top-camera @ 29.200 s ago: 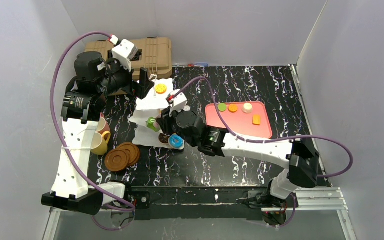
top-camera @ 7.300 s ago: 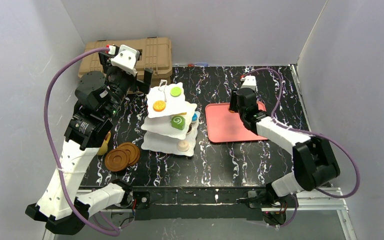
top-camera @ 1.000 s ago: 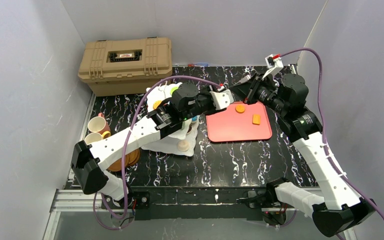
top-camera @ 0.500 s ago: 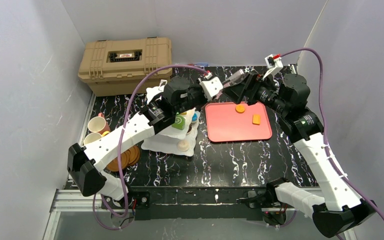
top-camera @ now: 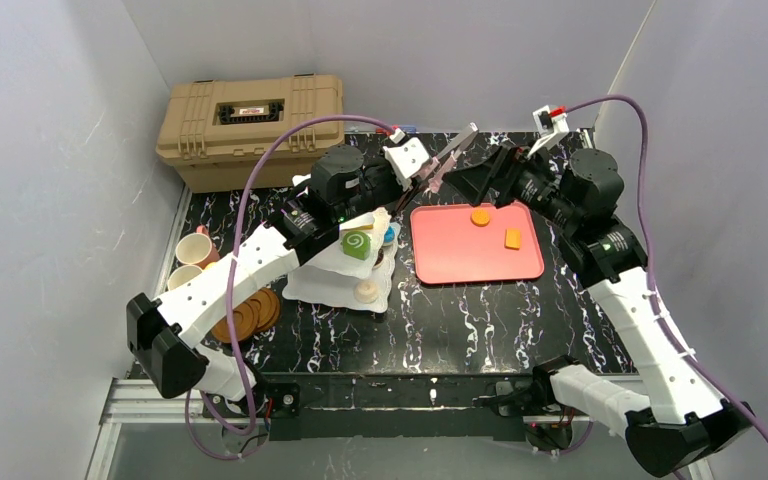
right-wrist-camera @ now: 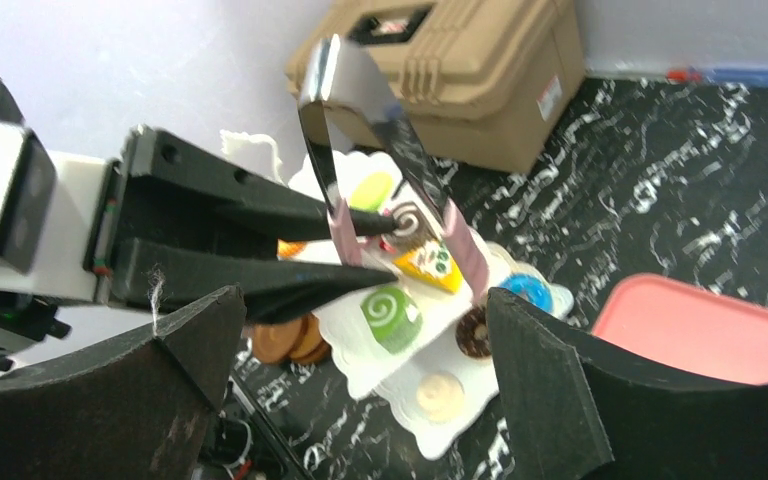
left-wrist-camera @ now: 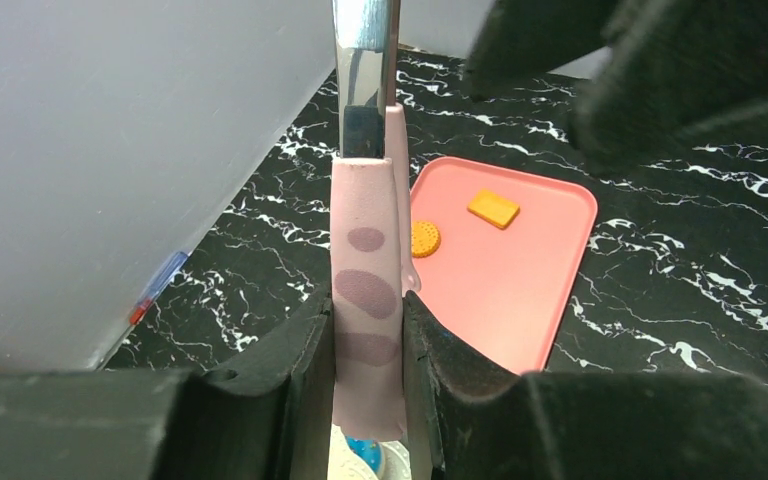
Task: Serve the afternoon tea
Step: Adjust the clamp.
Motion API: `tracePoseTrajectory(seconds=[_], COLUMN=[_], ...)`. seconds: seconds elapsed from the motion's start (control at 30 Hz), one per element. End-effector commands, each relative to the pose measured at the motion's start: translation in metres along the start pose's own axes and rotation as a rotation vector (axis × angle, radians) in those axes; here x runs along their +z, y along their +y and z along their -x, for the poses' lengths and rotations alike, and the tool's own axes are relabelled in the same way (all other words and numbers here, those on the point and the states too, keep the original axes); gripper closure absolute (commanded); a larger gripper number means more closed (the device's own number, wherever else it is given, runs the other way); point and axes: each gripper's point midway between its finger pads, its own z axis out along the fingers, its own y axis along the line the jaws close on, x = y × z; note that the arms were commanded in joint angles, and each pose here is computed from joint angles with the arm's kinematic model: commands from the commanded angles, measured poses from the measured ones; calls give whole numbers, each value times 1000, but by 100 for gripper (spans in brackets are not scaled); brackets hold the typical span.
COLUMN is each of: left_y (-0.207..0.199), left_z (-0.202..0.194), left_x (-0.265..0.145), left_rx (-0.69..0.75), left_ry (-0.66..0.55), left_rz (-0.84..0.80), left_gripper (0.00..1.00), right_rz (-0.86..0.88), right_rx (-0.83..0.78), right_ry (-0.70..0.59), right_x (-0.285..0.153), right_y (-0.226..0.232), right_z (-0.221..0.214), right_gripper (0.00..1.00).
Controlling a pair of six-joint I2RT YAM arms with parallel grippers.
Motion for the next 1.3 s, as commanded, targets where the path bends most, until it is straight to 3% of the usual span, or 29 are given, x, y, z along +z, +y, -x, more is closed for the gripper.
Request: tracePoseTrajectory(seconds=[0.0, 0.43, 0.93, 1.1, 1.13, 1.17, 1.27], left_y=[-3, -8, -4, -11, -13, -17, -21], left_z=[33, 39, 35, 33, 36, 32, 35], left_x=[-16, -2, 0, 1, 0, -2, -10], left_rx=[-10, 1, 40, 26, 22, 9, -21], left_ry=[-92, -96, -78, -69, -77, -57, -43], left_rz=[-18, -35, -11, -41, -50, -65, -86], left_gripper=[100, 100, 98, 50, 27, 16, 2], right_rz=[130, 112, -36, -59, -65, -72, -118], right_rx=[5, 14, -40, -44, -47, -54, -91], right_ry=[-112, -98, -4, -2, -5, -11, -17], right_x=[14, 42, 54, 57, 57, 58, 60], right_y=[23, 11, -13, -19, -21, -24, -37], right_z=[30, 20, 0, -2, -2, -2, -6], right_gripper=[2, 2, 31, 39, 40, 41, 40])
